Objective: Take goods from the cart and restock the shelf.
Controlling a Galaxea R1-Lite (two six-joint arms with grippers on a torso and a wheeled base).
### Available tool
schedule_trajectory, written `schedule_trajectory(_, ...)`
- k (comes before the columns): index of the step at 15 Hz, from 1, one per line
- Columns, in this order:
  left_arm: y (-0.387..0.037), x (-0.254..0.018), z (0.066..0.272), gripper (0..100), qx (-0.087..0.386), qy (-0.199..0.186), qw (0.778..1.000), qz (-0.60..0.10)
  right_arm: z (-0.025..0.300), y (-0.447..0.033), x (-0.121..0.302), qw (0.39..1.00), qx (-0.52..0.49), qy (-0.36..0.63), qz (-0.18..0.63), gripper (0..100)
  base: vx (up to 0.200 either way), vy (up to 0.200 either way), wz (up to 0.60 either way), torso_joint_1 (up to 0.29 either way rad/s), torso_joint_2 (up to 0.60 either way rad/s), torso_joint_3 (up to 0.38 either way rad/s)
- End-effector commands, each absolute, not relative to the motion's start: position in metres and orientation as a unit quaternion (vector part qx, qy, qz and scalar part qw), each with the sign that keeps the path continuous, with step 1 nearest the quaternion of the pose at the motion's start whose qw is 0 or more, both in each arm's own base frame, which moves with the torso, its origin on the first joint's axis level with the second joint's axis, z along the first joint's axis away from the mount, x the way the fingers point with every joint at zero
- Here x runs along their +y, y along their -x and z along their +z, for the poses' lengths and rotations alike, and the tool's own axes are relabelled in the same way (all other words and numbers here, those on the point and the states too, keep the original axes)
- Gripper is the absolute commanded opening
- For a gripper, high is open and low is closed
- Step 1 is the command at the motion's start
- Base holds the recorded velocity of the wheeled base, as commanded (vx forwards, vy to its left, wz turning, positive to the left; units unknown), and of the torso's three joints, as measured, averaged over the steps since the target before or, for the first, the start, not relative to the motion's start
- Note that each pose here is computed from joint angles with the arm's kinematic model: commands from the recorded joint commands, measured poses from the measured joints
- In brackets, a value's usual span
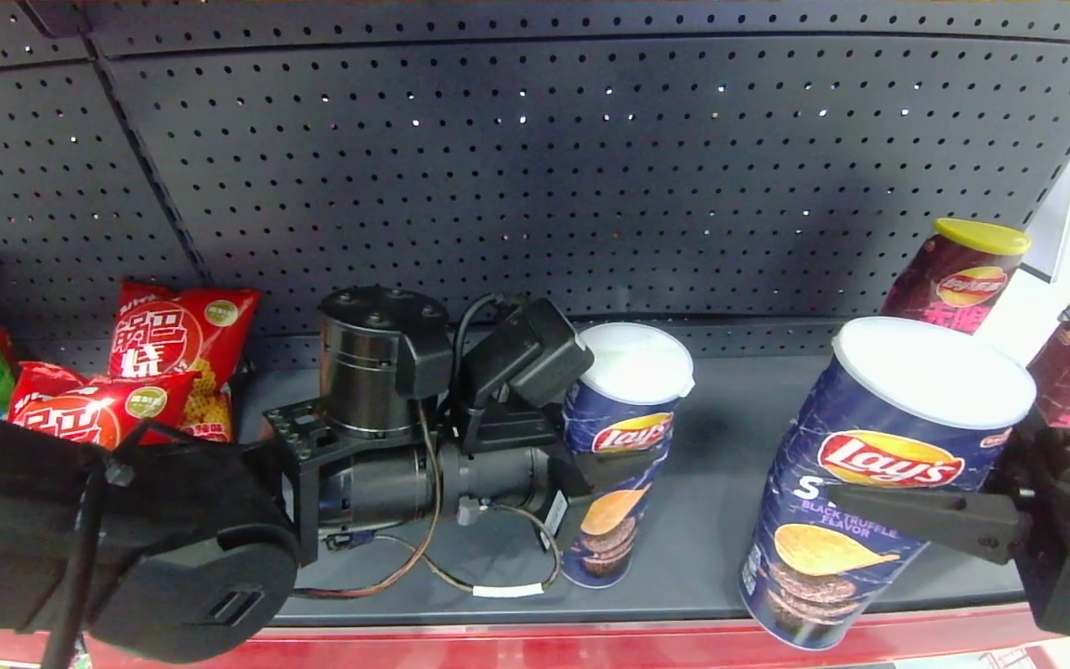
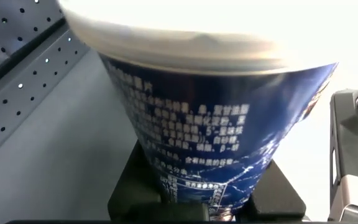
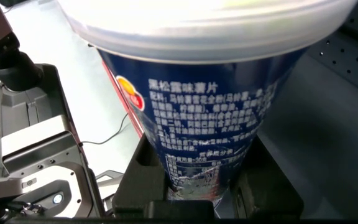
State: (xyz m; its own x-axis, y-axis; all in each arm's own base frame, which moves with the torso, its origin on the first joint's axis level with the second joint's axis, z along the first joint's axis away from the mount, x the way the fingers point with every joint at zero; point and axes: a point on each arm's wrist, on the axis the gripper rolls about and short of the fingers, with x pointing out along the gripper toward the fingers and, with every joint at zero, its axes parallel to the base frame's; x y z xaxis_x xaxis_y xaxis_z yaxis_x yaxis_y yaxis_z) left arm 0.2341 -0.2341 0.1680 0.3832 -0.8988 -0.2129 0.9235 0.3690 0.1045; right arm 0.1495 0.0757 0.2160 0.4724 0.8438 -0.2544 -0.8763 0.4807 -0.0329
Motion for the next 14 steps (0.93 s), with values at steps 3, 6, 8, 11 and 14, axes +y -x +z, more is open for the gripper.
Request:
schedule_trajectory(3, -0.241, -0.229, 0.164, 0, 0.069, -0.105, 0.831, -0.542, 0.215, -0.15, 0.076, 0.854, 0.105, 0.079, 0.504, 0, 0.0, 0.0, 0.0, 0.0, 0.0, 0.0)
schedule_trajectory(6, -0.239, -0.228, 0.16, 0, 0.074, -0.106, 0.829, -0.543, 0.215, -0.151, 0.077, 0.854, 0.105, 0.079, 0.504, 0, 0.0, 0.0, 0.0, 0.0, 0.0, 0.0)
schedule_trajectory(8, -0.236, -0.224, 0.154, 0, 0.086, -0.108, 0.829, -0.542, 0.214, -0.151, 0.076, 0.854, 0.107, 0.079, 0.503, 0, 0.0, 0.0, 0.0, 0.0, 0.0, 0.0)
schedule_trajectory(11, -0.234, -0.222, 0.151, 100, 0.089, -0.108, 0.828, -0.542, 0.213, -0.151, 0.076, 0.854, 0.109, 0.078, 0.503, 0, 0.0, 0.0, 0.0, 0.0, 0.0, 0.0)
schedule_trajectory(14, -0.233, -0.215, 0.153, 100, 0.09, -0.108, 0.833, -0.536, 0.213, -0.151, 0.076, 0.854, 0.109, 0.079, 0.503, 0, 0.0, 0.0, 0.0, 0.0, 0.0, 0.0)
